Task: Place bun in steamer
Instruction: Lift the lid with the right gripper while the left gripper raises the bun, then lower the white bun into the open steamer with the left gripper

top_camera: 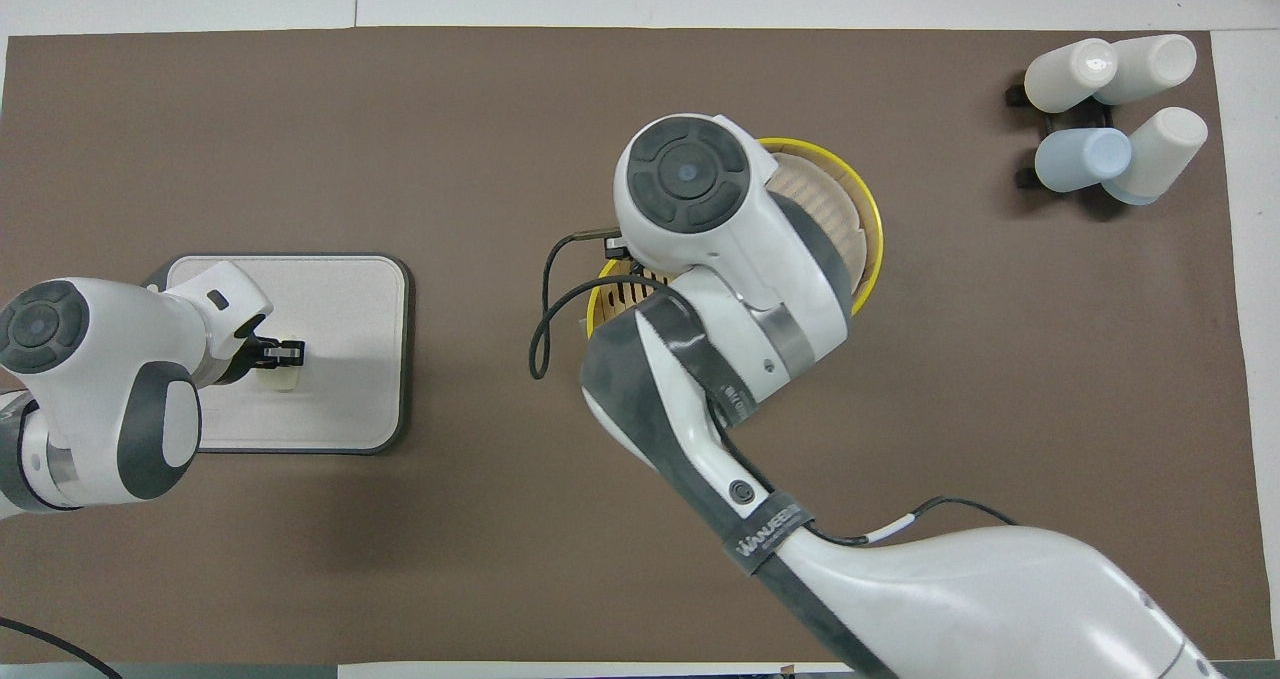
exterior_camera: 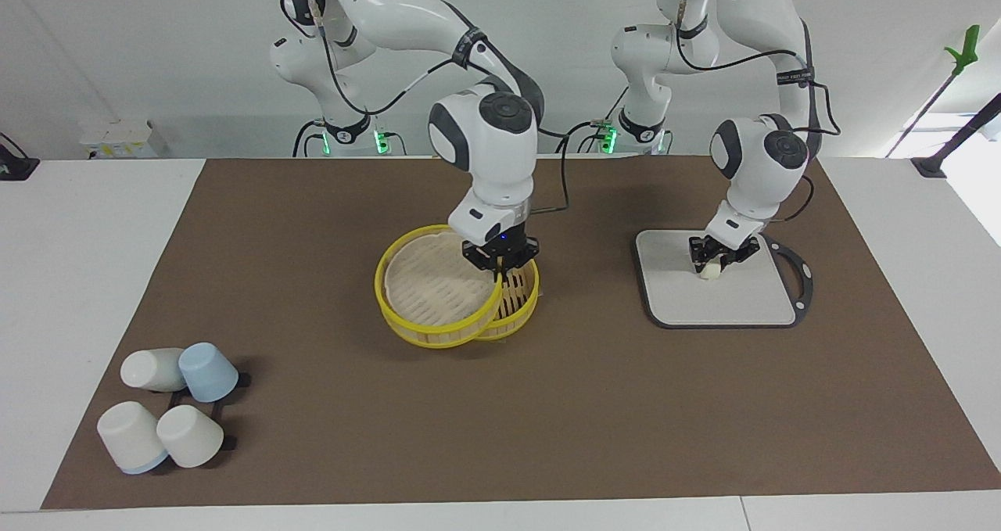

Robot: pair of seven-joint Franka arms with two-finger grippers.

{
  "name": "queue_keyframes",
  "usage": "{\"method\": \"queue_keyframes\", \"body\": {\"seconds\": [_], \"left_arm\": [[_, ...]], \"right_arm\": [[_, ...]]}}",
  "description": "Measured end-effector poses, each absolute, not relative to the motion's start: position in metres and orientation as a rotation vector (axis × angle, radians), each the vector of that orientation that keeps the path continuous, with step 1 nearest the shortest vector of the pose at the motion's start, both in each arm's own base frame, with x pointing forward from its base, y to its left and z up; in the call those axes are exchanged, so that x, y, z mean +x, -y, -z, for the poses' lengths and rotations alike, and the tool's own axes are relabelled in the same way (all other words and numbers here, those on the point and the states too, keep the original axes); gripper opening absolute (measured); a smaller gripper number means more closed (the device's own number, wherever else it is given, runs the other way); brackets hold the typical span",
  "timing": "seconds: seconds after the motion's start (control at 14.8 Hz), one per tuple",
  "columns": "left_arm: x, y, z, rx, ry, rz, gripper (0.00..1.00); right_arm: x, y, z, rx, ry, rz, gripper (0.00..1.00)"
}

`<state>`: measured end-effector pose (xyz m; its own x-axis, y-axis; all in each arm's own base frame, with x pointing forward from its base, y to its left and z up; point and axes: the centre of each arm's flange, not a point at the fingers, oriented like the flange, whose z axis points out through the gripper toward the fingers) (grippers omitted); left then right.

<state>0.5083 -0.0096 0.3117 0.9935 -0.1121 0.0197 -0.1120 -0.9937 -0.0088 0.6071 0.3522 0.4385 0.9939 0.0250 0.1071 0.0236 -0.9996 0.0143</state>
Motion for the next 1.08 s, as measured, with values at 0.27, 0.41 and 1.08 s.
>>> {"method": "queue_keyframes", "body": {"seconds": [0.27, 0.41, 1.08], "left_arm": [[0.509, 0.01, -0.313, -3.129, -0.176, 0.031, 0.2], [0.515, 0.013, -0.322, -3.15, -0.151, 0.012, 0.2], [0.583, 0.261, -0.458, -3.241, 0.199, 0.032, 0.23]], "right_arm": [[0.646, -0.264, -0.461, 3.117, -0.103, -0.19, 0.1], [0.656, -0.231, -0.466, 3.117, -0.104, -0.178, 0.1], [0.671, -0.143, -0.473, 3.13, -0.052, -0.093, 0.1]]}}
